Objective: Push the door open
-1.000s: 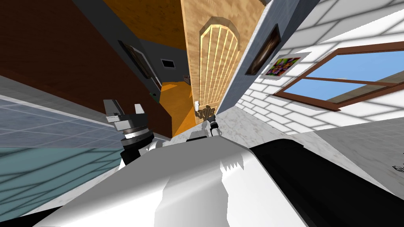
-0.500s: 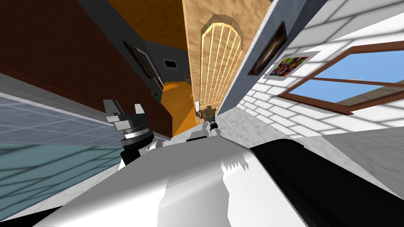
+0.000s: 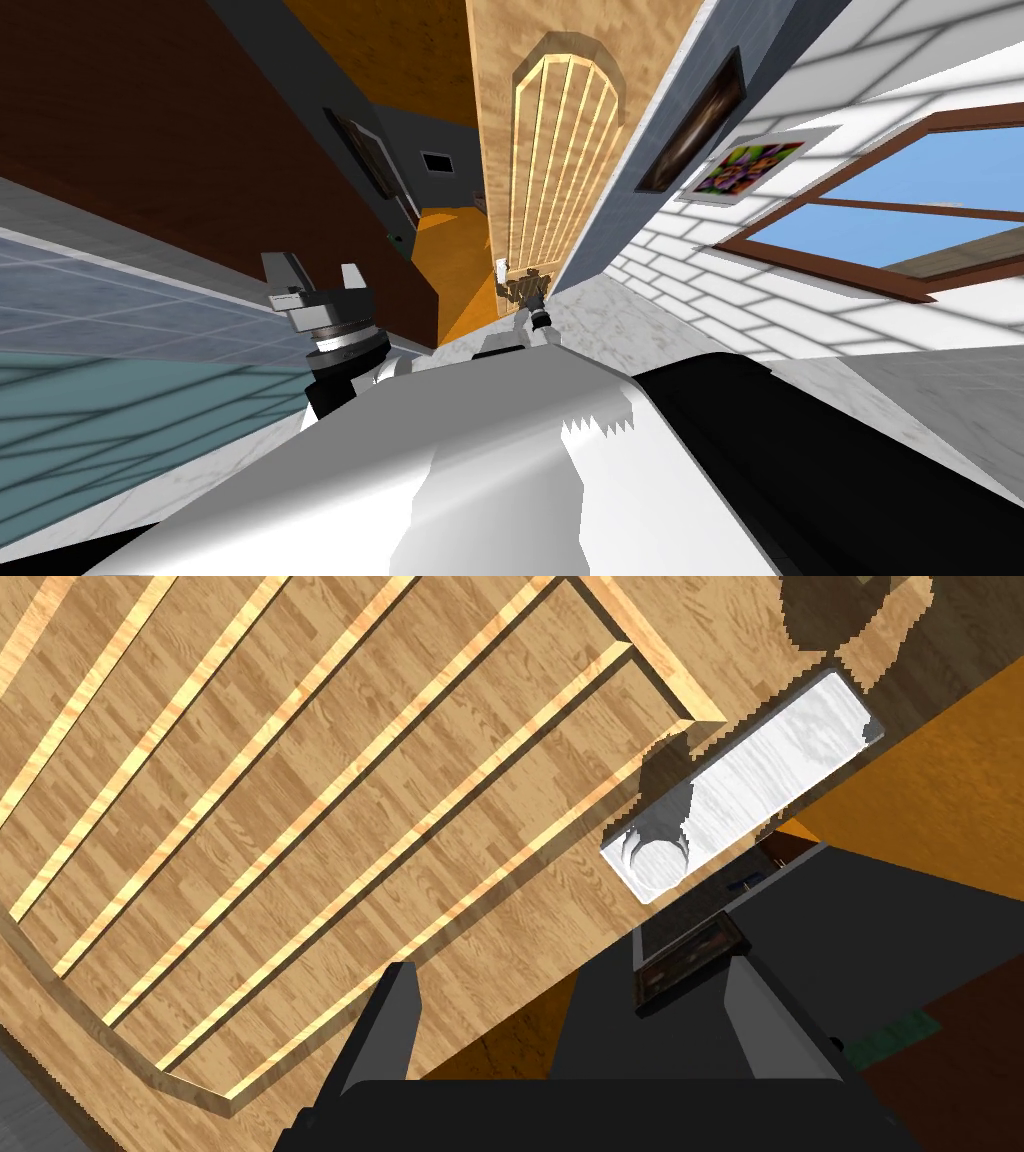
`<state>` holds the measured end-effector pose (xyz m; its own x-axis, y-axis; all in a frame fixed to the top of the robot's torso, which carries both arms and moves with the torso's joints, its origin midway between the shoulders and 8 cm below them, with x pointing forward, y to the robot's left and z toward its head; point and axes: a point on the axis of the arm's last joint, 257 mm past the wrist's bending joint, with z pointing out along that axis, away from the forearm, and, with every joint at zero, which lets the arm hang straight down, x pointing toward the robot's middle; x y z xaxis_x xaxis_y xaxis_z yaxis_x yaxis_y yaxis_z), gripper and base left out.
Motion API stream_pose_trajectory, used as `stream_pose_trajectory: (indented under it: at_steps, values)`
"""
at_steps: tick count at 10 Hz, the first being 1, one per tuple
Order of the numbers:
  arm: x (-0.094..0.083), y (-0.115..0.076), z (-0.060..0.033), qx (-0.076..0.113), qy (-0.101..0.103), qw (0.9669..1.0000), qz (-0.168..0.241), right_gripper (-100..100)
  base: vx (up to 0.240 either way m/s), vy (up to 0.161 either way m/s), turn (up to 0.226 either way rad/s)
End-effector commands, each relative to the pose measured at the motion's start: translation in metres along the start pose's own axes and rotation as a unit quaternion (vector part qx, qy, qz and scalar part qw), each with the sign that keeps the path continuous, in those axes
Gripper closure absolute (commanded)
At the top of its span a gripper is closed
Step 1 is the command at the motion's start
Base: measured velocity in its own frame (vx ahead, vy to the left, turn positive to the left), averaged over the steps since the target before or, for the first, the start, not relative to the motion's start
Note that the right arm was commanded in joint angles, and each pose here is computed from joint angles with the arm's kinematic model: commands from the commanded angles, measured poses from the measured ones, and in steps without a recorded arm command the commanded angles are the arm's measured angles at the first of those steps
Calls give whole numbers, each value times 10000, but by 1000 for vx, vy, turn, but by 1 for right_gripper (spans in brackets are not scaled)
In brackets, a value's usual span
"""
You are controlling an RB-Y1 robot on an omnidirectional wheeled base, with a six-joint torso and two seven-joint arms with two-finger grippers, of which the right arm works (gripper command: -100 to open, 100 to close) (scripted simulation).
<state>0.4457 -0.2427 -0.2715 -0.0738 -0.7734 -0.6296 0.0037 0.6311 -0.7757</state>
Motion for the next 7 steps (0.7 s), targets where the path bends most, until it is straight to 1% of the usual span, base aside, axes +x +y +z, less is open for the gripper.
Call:
stream_pose_trajectory:
  at_steps: [1, 5, 7]
  values:
    - [-4, 30, 2, 12, -16, 9998, -200, -100, 20, -30, 96]
    - [-32, 95, 5, 26, -83, 9976, -694, -100, 32, -35, 68]
    - [-52, 131, 5, 28, -127, 9955, -943, -100, 32, -40, 52]
